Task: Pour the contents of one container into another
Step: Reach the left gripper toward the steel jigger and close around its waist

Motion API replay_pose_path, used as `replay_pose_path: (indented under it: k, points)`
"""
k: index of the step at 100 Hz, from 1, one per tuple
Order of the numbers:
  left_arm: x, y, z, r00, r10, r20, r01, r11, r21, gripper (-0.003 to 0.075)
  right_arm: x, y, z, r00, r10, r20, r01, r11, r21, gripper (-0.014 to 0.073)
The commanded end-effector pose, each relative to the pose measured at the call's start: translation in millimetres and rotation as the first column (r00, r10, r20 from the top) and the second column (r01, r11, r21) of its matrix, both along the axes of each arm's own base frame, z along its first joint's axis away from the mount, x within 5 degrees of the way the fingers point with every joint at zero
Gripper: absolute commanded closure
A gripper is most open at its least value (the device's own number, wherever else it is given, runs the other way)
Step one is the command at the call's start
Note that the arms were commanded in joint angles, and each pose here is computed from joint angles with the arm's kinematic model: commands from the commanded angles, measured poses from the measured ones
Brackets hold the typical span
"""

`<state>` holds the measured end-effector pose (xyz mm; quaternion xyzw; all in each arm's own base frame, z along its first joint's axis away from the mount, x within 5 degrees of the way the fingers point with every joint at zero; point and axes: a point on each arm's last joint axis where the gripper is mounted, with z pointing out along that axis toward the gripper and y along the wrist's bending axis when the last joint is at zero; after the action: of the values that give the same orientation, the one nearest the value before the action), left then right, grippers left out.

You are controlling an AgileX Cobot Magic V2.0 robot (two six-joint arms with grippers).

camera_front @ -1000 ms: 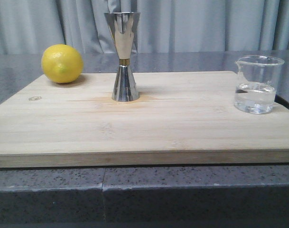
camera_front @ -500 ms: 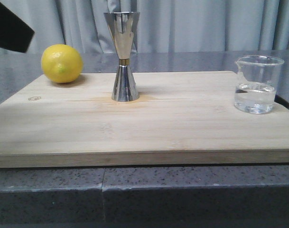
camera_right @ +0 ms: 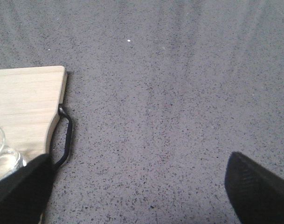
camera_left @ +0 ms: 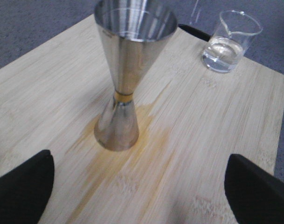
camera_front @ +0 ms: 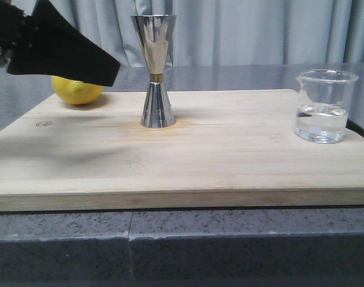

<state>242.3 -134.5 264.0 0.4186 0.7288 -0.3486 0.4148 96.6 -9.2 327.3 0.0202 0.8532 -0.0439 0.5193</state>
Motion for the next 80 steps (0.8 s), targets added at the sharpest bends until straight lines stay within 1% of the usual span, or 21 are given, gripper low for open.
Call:
replay_pose_path:
  k: [1,10,26,39,52,67,80]
  points:
    - [7.4,-6.3,16.2,0.995,-0.045,0.088,0.058,0.988,-0.142,0.0050,3.9,-0.8,15.7,0.996,0.004,0.087,-0.002,1.000,-0.022,-0.0064]
    - [11.9,-12.0,9.5,0.988,-0.095,0.120,0.117,0.976,-0.184,0.0050,3.9,-0.8,15.7,0.996,0.004,0.087,-0.002,1.000,-0.022,-0.0064]
    - [22.7,-16.4,-1.0,0.986,-0.086,0.140,0.118,0.962,-0.247,0.0050,3.9,-0.8,15.7,0.996,0.004,0.087,-0.002,1.000,-0.022,-0.0064]
    - [26.3,-19.7,-4.6,0.979,-0.108,0.171,0.160,0.931,-0.328,0.0050,3.9,-0.8,15.7,0.996,0.004,0.087,-0.002,1.000,-0.022,-0.0064]
    - [34.2,-22.6,-11.1,0.979,-0.124,0.164,0.175,0.924,-0.341,0.0050,3.9,-0.8,15.7,0.996,0.004,0.087,-0.002,1.000,-0.022,-0.0064]
    - [43.7,-26.9,-9.4,0.970,-0.160,0.181,0.218,0.901,-0.375,0.0050,3.9,-0.8,15.7,0.996,0.004,0.087,-0.002,1.000,-0.022,-0.0064]
    - [52.1,-32.4,-8.6,0.966,-0.172,0.195,0.236,0.895,-0.379,0.0050,3.9,-0.8,15.7,0.996,0.004,0.087,-0.002,1.000,-0.022,-0.0064]
